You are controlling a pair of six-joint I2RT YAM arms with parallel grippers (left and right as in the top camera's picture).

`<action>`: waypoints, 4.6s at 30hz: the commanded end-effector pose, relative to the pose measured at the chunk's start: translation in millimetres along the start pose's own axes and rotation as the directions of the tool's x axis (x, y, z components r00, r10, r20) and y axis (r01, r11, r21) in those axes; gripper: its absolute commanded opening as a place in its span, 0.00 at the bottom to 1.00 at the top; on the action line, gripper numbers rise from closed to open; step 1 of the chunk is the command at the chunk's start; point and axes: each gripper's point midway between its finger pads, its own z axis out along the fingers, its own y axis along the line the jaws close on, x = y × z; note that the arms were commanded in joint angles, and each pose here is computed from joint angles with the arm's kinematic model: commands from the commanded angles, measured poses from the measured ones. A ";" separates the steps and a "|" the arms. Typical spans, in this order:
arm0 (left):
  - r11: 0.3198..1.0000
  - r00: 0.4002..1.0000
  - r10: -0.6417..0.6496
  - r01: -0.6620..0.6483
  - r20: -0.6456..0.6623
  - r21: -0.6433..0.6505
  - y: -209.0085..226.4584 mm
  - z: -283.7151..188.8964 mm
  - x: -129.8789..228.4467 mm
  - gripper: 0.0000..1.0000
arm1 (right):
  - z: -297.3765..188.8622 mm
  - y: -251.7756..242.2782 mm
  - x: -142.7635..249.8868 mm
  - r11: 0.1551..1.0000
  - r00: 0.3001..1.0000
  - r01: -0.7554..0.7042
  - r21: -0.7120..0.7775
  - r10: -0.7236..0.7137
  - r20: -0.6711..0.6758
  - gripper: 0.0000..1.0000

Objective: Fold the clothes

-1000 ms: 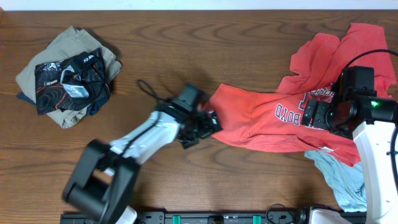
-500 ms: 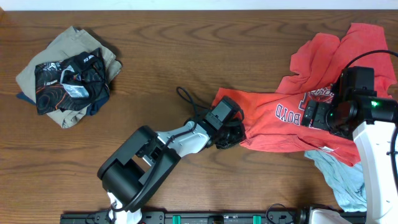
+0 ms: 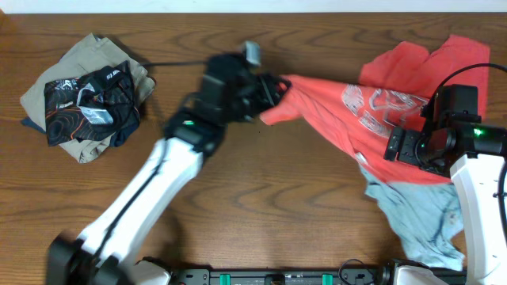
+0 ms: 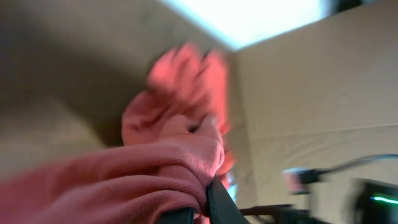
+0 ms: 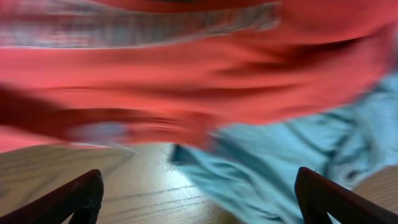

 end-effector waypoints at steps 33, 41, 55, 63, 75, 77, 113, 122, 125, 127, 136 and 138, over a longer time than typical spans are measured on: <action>0.796 0.940 -0.010 0.214 0.340 -0.567 195.2 -160.3 -108.2 0.06 | 143.3 149.9 122.9 0.784 0.764 0.538 -0.310 -0.609 -0.214 0.01; 0.771 0.937 -0.001 0.223 0.349 -0.596 207.5 -177.6 -111.4 0.06 | 180.9 24.9 63.5 0.941 0.957 0.215 0.263 -0.150 -0.248 0.01; 0.721 0.891 0.000 0.315 0.455 -0.617 236.8 -235.8 -130.4 0.06 | 155.9 -155.3 -0.9 0.783 0.832 -0.501 0.369 0.554 -0.045 0.10; 0.789 0.859 0.116 0.225 0.499 -0.571 199.2 -238.0 -169.7 0.06 | 120.7 -99.9 -58.6 0.931 0.926 -0.365 0.022 0.365 -0.093 0.13; 0.756 0.954 -0.299 0.245 0.013 -0.607 180.9 -162.1 -12.6 0.92 | 85.3 6.3 -37.2 0.977 0.987 0.035 -0.212 -0.068 -0.148 0.23; 0.740 0.936 -0.344 0.217 -0.081 -0.637 179.6 -151.5 19.1 0.92 | 87.0 15.8 -32.0 0.974 0.983 0.062 -0.220 -0.098 -0.158 0.23; 0.821 0.873 -0.349 0.109 -0.342 -0.561 190.8 80.0 206.4 0.06 | 88.7 19.5 -25.1 0.983 0.977 0.083 -0.161 -0.112 -0.180 0.24; 0.861 0.795 -0.407 0.169 -0.450 -0.481 164.5 75.9 216.7 0.28 | 88.8 19.4 -25.3 0.984 0.977 0.084 -0.160 -0.113 -0.179 0.25; 0.867 0.785 -0.403 0.163 -0.471 -0.471 156.0 78.3 228.5 0.56 | 88.8 19.4 -25.3 0.983 0.977 0.084 -0.160 -0.113 -0.179 0.25; 0.858 0.793 -0.405 0.159 -0.454 -0.488 155.7 80.0 233.6 0.56 | 88.7 19.4 -25.1 0.984 0.977 0.084 -0.160 -0.112 -0.181 0.25; 0.797 0.907 -0.284 0.044 -0.310 -0.602 190.7 88.3 232.6 0.56 | 88.6 19.4 -24.3 0.984 0.977 0.083 -0.160 -0.112 -0.184 0.24; 0.787 0.911 -0.286 0.045 -0.299 -0.616 201.3 92.9 235.0 0.56 | 88.5 19.3 -23.8 0.984 0.976 0.082 -0.160 -0.112 -0.186 0.24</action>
